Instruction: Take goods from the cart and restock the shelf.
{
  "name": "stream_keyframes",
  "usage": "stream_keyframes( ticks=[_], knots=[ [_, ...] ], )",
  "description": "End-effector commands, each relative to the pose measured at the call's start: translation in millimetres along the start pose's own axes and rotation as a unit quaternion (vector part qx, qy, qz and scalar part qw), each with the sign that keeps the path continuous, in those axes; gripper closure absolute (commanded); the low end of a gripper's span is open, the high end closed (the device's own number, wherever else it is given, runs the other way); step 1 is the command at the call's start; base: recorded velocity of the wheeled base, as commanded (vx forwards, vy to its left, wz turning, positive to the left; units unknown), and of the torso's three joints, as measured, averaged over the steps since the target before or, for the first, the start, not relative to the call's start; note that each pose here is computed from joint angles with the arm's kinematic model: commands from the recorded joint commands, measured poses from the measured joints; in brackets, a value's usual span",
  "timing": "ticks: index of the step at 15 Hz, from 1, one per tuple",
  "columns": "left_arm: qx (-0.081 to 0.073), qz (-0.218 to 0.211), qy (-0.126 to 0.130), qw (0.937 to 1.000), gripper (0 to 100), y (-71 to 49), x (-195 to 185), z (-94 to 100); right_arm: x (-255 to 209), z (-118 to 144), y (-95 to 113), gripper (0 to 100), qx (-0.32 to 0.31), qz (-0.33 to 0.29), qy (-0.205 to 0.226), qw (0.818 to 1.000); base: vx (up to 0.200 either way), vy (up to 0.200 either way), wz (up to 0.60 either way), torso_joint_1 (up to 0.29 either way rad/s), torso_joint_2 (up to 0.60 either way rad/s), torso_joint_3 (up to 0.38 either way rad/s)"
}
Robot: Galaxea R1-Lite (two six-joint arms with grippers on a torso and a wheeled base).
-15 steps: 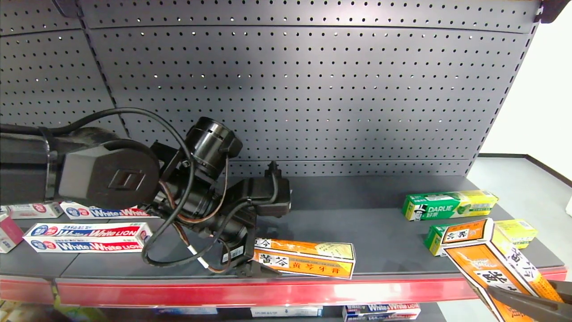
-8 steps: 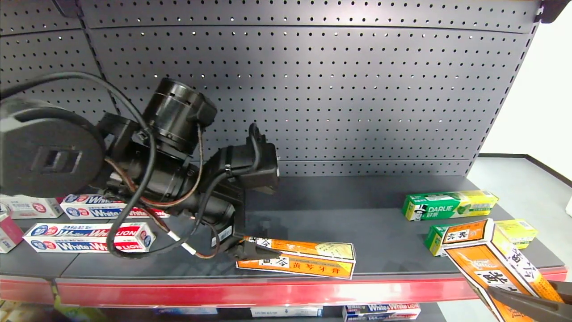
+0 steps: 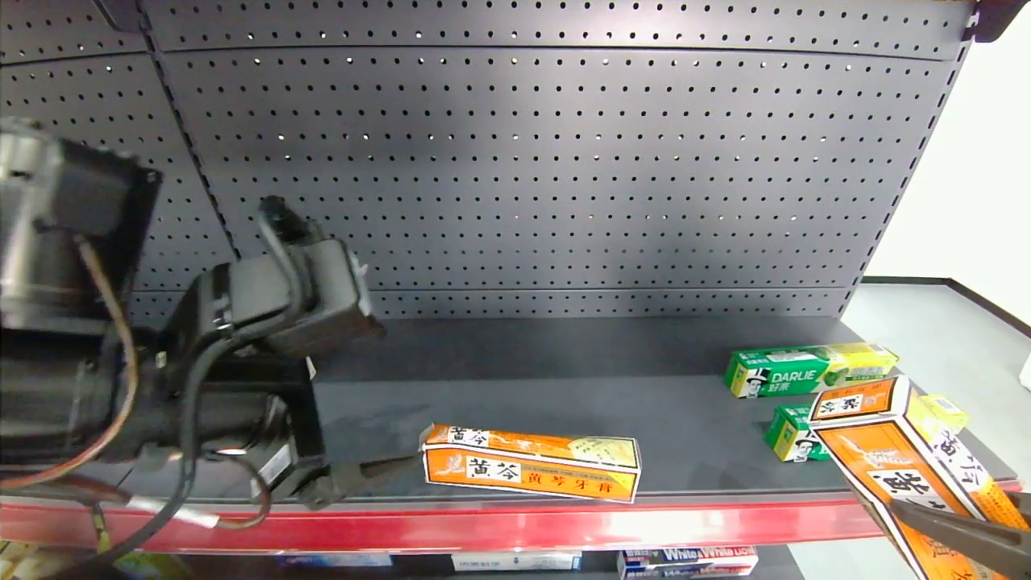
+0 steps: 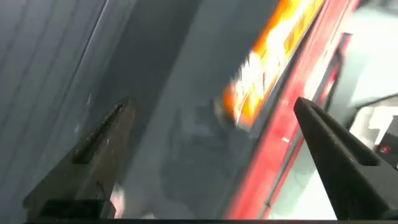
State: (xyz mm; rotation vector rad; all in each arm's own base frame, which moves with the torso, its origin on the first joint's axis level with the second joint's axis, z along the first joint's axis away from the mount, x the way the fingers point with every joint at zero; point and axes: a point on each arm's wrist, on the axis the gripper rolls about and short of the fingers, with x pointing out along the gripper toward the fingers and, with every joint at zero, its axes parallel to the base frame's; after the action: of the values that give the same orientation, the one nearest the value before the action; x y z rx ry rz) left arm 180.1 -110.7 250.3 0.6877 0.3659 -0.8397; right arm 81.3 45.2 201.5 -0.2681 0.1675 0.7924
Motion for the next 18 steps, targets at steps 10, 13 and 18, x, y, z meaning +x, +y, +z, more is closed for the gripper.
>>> stream_keyframes(
  ticks=[10, 13, 18],
  knots=[
    [-0.243, 0.373, -0.127, 0.8863, 0, -164.9, -136.6, -165.1, 8.5, 9.6, -10.0, 100, 0.005, -0.01, 0.004, 1.0, 0.0, 0.0, 0.0, 0.0, 0.0, 0.0],
    [-0.245, 0.388, -0.126, 0.8797, 0, -180.3, -117.0, -189.9, 23.6, 17.8, -19.3, 100, -0.016, -0.007, 0.018, 1.0, 0.0, 0.0, 0.0, 0.0, 0.0, 0.0],
    [-0.216, 0.315, -0.211, 0.8997, 0, -178.4, -93.2, -201.1, 75.3, 37.5, -43.4, 100, -0.049, 0.019, 0.046, 0.998, 0.0, 0.0, 0.0, 0.0, 0.0, 0.0]
  ],
)
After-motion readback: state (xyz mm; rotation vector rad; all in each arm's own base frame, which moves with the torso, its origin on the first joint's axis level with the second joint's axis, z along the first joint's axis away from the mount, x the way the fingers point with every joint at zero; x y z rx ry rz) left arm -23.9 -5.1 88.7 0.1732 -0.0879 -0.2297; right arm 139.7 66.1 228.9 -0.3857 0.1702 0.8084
